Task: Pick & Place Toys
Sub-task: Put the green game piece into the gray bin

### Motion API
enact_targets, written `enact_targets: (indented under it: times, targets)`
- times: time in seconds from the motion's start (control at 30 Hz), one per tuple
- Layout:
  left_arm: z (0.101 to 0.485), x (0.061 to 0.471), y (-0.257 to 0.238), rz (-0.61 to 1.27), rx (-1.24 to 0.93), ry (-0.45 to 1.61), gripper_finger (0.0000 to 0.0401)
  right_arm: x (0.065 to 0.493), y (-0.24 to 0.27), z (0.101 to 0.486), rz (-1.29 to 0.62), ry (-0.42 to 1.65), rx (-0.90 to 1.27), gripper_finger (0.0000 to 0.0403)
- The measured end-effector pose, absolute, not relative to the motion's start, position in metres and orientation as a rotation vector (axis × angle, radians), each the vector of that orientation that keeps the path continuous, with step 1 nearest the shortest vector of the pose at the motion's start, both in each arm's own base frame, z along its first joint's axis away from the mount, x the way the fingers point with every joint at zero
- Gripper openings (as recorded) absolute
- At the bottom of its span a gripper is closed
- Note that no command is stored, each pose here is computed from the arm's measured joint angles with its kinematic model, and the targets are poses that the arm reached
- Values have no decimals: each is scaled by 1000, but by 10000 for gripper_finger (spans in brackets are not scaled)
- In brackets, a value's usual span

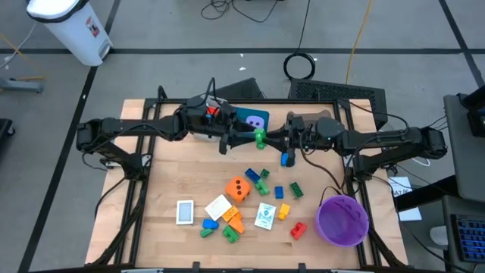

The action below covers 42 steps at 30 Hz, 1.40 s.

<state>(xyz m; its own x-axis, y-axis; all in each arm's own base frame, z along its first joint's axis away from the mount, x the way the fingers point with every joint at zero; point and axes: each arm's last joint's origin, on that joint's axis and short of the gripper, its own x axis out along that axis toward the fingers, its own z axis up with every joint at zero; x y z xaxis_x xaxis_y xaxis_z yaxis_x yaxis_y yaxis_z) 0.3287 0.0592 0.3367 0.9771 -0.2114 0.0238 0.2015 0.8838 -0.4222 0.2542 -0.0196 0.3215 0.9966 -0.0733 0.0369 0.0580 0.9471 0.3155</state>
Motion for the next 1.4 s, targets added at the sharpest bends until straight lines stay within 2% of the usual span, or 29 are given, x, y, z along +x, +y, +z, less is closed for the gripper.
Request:
enact_targets:
  times: [0.87, 1.4]
  targets:
    - [329, 336, 57, -202, -396, 28, 255, 254, -19, 326, -38, -88, 336, 67]
    - [324, 340, 58, -238, -420, 45, 255, 272, -19, 309, -11, -44, 377, 69]
